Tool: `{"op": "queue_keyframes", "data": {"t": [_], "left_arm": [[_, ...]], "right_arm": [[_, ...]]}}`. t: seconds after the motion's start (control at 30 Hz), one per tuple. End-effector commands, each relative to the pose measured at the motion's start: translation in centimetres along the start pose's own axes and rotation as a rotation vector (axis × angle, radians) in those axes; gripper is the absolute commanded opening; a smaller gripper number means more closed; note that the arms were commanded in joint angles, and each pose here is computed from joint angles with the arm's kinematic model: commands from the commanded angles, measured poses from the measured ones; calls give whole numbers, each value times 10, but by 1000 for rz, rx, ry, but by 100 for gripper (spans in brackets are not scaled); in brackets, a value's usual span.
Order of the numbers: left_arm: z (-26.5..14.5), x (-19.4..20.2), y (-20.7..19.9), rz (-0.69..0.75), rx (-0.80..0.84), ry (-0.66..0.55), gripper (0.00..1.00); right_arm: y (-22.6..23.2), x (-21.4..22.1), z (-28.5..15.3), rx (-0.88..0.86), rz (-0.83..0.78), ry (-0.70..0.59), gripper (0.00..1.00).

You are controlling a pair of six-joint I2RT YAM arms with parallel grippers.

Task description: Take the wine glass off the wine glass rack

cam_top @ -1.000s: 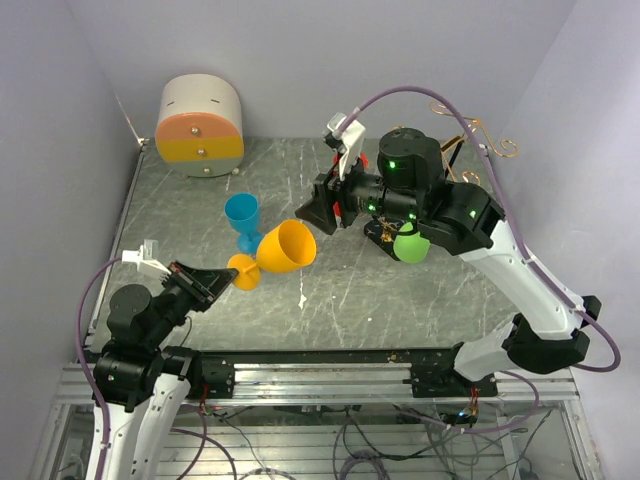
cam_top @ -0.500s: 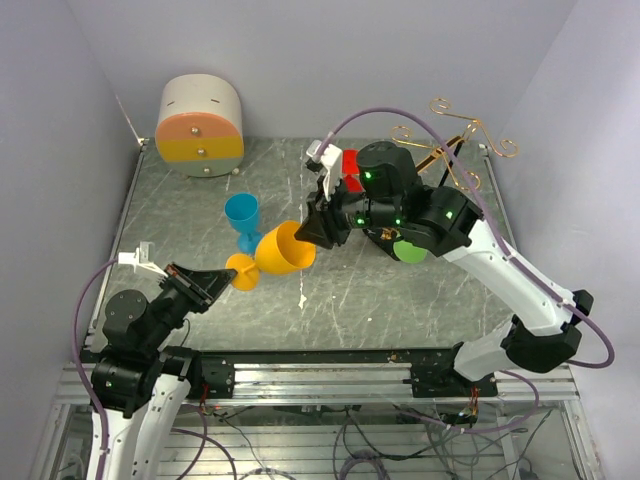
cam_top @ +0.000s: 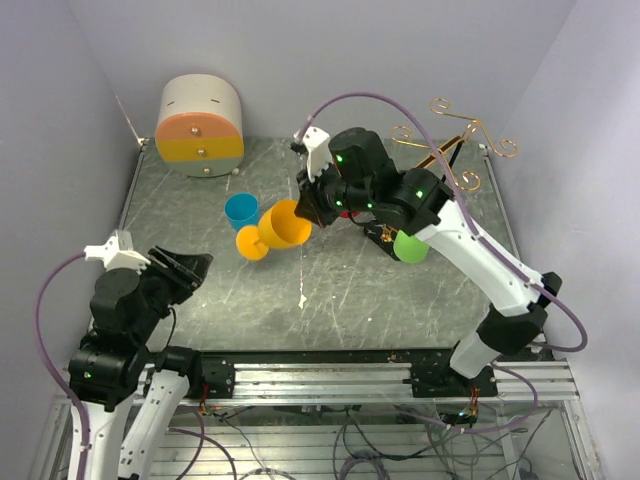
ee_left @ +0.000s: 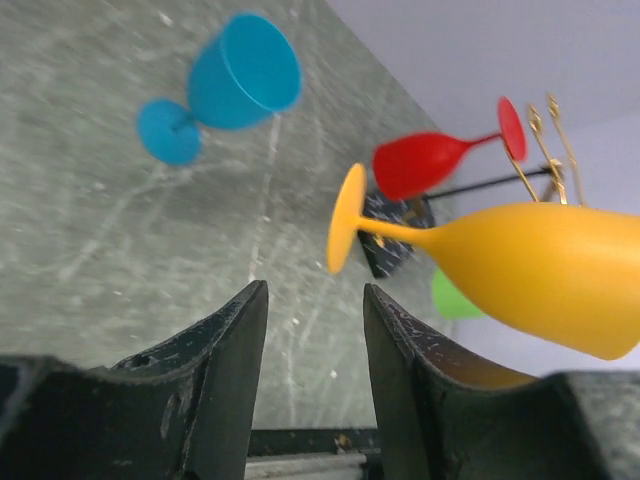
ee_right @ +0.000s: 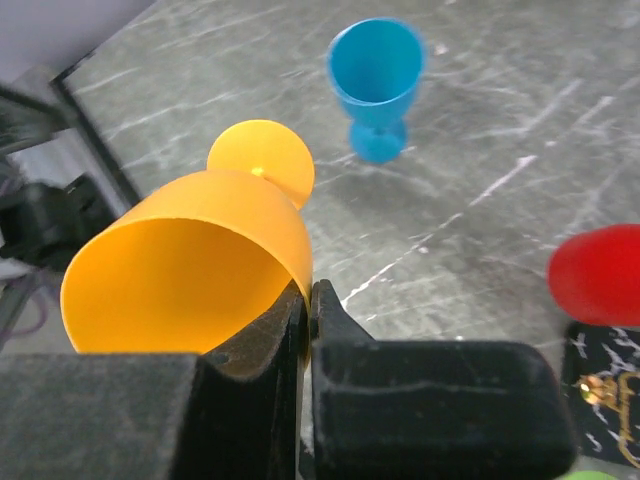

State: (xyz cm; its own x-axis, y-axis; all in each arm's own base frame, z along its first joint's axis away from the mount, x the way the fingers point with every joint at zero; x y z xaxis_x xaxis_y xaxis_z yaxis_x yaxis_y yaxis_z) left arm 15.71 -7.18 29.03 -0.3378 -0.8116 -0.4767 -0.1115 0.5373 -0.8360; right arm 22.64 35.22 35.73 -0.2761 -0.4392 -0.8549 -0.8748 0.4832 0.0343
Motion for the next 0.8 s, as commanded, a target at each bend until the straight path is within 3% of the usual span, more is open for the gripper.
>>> {"op": "queue_keyframes", "data": {"t": [0.0, 0.27, 0.77], "left_arm": [[-6, -42, 21, 161, -209, -170, 54], [10, -58, 31, 244, -241, -252, 51], [20, -58, 44, 319, -284, -248, 49]], "right_arm": [[-44, 2, 14, 203, 36, 71, 0], [-82, 42, 76, 302, 60, 298, 0], [-121, 84, 129, 331, 112, 407, 0]]}}
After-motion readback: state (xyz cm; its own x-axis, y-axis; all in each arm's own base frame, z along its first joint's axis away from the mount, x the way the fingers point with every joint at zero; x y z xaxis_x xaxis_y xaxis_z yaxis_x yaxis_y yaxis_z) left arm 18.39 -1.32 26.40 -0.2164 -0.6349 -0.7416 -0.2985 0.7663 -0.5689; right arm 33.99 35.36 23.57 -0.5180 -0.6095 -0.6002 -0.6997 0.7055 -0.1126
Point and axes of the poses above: each gripper's point midway between its finger pads, its own z axis out along the fingers, its own y axis along the line the jaws close on, x = y × z, the point moved 1 cm from there along -z, back along the fingers, and after that the axes turned 7 degrees about -z, right-handed, at the moved point
